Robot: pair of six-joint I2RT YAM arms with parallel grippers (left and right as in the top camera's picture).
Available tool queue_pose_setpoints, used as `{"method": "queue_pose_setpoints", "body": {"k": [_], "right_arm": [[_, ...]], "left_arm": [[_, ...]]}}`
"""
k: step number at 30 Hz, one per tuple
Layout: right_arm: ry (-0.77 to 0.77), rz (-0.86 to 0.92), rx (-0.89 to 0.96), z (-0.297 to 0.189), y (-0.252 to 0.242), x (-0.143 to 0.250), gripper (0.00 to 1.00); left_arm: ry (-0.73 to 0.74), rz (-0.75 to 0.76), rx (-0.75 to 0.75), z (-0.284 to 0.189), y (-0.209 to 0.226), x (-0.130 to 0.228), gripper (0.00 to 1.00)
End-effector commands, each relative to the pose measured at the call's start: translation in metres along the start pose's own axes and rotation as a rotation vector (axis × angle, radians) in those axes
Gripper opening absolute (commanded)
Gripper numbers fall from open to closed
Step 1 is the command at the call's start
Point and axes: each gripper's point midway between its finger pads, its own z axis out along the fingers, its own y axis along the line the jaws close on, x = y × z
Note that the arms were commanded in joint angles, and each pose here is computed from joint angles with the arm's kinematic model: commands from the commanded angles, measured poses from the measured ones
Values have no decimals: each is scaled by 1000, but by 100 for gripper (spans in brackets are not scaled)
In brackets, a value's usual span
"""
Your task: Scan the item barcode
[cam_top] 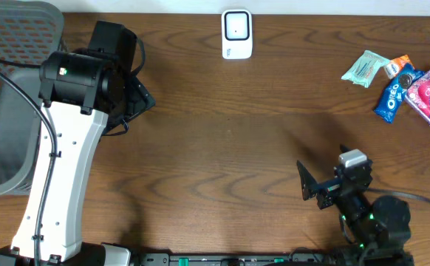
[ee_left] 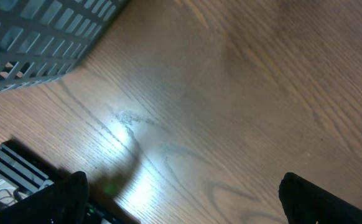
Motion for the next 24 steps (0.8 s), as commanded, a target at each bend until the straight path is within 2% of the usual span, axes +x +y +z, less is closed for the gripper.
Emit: {"method": "queue_pose_setpoints", "body": {"k": [1, 6, 14, 24], "right_arm": [[-66, -23, 73, -1, -13, 2, 99], [-158, 28, 176, 2, -35, 7, 99], [-274, 67, 227, 8, -49, 17, 99], [-197, 163, 381, 4, -82, 45, 99]], "left_arm": [[-11, -6, -18, 1, 4, -2, 98], [-11, -6, -18, 1, 4, -2, 98], [-11, -6, -18, 1, 4, -2, 98], [-11, -6, -18, 1, 4, -2, 98]]}}
